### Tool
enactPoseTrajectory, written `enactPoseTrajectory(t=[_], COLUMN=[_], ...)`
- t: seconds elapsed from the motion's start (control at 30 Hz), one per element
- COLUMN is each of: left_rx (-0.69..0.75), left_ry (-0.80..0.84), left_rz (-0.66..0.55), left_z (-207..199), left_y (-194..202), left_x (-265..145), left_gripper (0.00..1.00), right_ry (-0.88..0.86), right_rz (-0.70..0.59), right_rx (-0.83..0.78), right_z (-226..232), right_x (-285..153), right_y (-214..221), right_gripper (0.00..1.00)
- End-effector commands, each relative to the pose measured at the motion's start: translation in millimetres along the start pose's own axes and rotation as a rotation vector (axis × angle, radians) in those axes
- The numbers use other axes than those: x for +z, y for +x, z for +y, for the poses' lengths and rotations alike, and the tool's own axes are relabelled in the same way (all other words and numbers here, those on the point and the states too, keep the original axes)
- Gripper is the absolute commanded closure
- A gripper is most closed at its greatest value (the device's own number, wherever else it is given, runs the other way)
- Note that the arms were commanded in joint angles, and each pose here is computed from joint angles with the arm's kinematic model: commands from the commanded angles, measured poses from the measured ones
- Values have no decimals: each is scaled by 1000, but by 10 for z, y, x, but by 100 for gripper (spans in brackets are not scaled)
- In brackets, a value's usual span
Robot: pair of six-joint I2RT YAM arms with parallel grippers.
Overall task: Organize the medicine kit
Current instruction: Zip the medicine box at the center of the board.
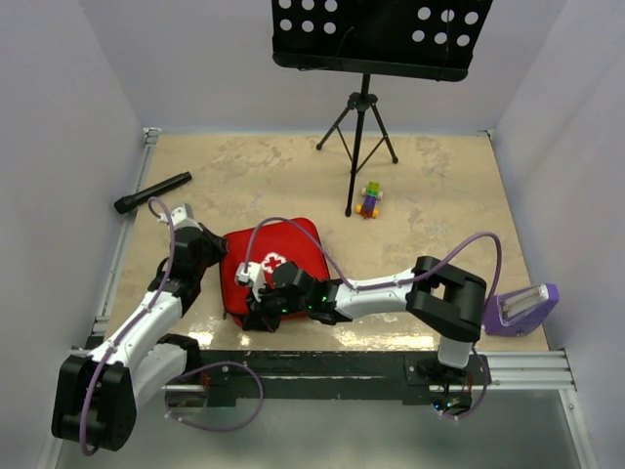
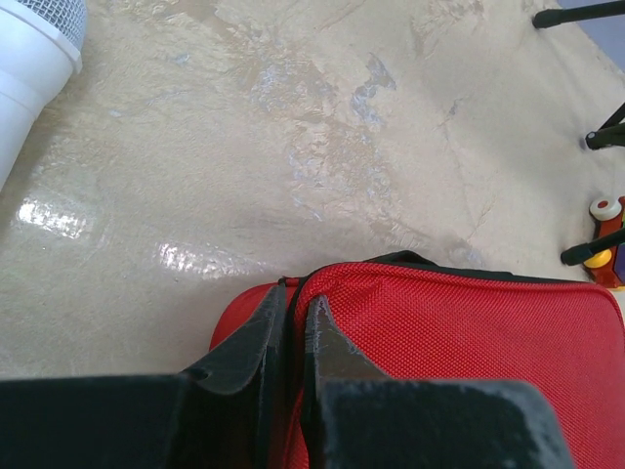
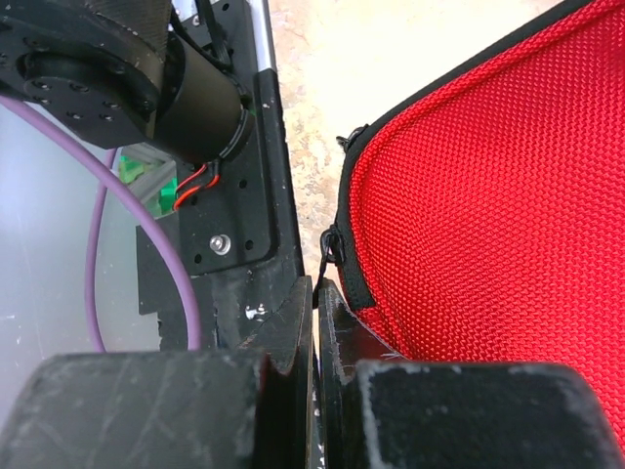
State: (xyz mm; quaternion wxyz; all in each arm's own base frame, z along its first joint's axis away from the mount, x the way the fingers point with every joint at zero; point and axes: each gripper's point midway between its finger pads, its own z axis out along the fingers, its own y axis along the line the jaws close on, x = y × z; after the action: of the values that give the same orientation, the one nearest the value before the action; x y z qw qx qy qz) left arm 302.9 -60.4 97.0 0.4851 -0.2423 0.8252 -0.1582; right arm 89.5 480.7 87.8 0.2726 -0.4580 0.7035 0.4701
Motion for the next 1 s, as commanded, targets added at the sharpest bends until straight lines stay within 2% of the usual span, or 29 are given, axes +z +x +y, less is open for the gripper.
enactPoseTrajectory(t=[0.0, 0.13, 0.2, 0.27, 0.33, 0.37, 0.47, 0.57, 0.67, 0.73, 0.97], left_rx=[-11, 32, 58, 80, 97, 104, 129, 143, 145, 143, 107], left_ry=[-86, -67, -47, -46, -48, -43, -45, -86, -95, -74, 63], left_rz=[109, 93, 80, 83, 79, 72, 50, 27, 13, 19, 151], left_z=[226, 84, -61, -136, -189, -220, -255, -187, -140, -144, -209], left_y=[339, 160, -1, -92, -176, -230, -352, -445, -475, -449, -43], left_x=[-41, 11, 62, 108, 135, 138, 106, 12, -135, -244, -547], left_gripper=[100, 100, 100, 92, 80, 70, 45, 27, 21, 20, 20], right_ry=[-66, 45, 60, 63, 66, 64, 106, 218, 353, 399, 474], right_rz=[-224, -218, -204, -200, -207, -216, -247, -287, -263, -252, -232], right_rx=[-84, -47, -48, -53, -50, -51, -38, 5, 62, 56, 68], right_z=[355, 123, 83, 100, 134, 168, 180, -84, -504, -600, -749], right_x=[6, -109, -162, -230, -321, -383, -580, -782, -897, -921, -1005], right_y=[-825, -812, -784, -774, -792, -830, -917, -980, -883, -839, -549], right_gripper=[100, 100, 76, 56, 48, 45, 43, 42, 44, 44, 41])
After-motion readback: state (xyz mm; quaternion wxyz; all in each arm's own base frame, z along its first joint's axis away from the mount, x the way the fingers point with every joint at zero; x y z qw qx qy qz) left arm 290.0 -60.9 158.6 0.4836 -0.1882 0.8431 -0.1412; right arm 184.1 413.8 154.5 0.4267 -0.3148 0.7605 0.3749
